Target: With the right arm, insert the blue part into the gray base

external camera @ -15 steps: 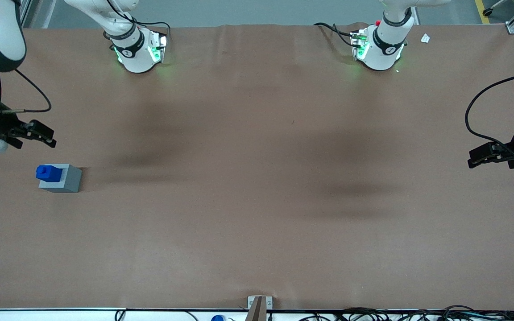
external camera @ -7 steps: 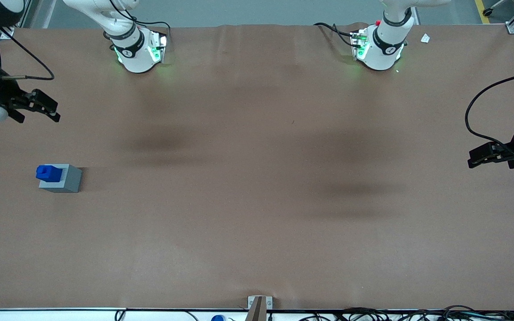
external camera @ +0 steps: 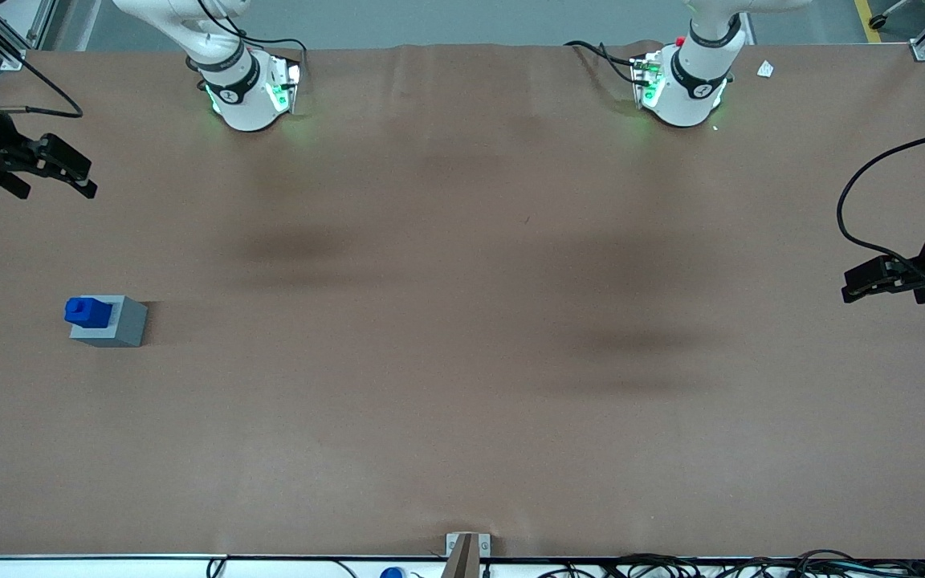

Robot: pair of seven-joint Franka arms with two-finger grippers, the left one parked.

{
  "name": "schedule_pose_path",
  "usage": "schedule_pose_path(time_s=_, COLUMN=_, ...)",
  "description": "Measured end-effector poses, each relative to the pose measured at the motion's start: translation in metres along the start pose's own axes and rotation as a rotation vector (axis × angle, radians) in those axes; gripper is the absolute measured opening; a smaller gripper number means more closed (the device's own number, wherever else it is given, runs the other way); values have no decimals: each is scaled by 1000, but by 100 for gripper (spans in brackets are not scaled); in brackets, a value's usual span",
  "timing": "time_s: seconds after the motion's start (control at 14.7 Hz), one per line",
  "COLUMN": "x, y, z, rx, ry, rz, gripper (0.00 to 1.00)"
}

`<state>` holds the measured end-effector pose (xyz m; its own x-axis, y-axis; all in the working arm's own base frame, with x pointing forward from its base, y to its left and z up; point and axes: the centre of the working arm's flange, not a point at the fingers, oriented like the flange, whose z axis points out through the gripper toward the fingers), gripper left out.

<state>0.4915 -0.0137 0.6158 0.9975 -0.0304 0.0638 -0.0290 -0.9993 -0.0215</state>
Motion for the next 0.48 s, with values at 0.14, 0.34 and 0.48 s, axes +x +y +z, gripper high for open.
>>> schedule_pose_path(time_s=0.14, x=2, y=-6, z=-13, rx=-1, ry=28, rz=8, gripper=100)
schedule_pose_path(time_s=0.34, x=4, y=-8, z=-37, rx=0, ry=77, rz=7, gripper=100)
schedule_pose_path(time_s=0.48, x=5, y=-8, z=-43, rx=0, ry=89, rz=9, gripper=100)
